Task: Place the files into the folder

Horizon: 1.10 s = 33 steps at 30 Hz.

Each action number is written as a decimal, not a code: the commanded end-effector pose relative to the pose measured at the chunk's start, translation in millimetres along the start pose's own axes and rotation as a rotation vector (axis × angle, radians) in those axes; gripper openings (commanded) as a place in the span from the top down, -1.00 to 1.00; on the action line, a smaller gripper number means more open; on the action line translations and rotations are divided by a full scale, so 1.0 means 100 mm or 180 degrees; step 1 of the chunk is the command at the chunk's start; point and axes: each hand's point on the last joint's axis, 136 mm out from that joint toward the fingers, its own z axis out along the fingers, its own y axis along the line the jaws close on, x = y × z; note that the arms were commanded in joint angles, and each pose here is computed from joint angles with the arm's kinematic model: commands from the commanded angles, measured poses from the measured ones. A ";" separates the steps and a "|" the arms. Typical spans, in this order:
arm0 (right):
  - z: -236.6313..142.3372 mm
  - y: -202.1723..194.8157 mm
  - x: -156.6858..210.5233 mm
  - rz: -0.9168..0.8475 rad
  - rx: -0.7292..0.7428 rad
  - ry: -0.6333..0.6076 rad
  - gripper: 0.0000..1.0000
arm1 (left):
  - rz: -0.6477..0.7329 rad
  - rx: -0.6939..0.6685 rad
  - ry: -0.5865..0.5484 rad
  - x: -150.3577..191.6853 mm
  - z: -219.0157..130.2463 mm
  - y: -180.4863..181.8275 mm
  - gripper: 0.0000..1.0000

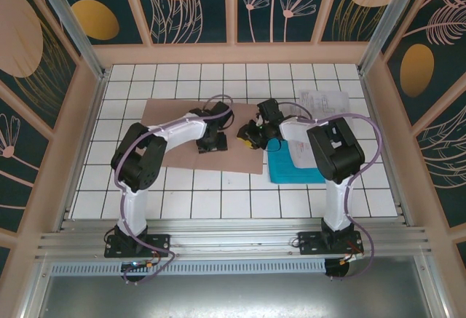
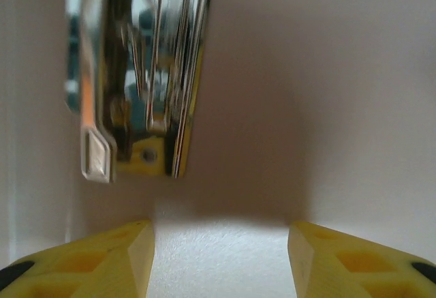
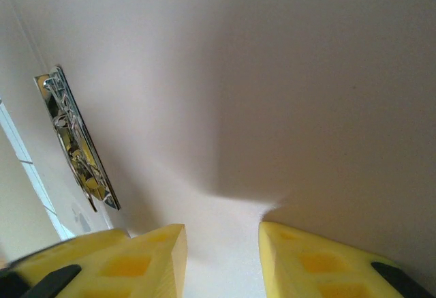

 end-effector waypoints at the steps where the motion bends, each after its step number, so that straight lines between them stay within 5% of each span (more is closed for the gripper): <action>1: 0.03 -0.47 0.32 0.0206 0.0449 0.0262 0.29 | -0.0150 0.0157 0.0093 0.21 -0.01 -0.06 -0.09; 11: -0.14 -0.47 0.38 0.0110 0.0483 0.0151 0.27 | -0.0120 0.0265 0.0249 0.62 0.08 -0.20 -0.07; 20: -0.91 0.20 -0.15 -0.0359 0.0110 -0.0548 -0.10 | -0.0037 0.0295 0.0249 0.67 0.12 -0.29 -0.06; 28: -2.11 -1.10 -0.96 0.0692 0.0468 -0.1553 -0.11 | 0.0266 0.0323 0.0203 0.68 0.17 -0.55 -0.03; 33: -2.43 -1.72 -1.26 0.1136 0.0619 -0.1827 -0.11 | 0.0466 0.0270 0.0177 0.72 0.25 -0.66 -0.02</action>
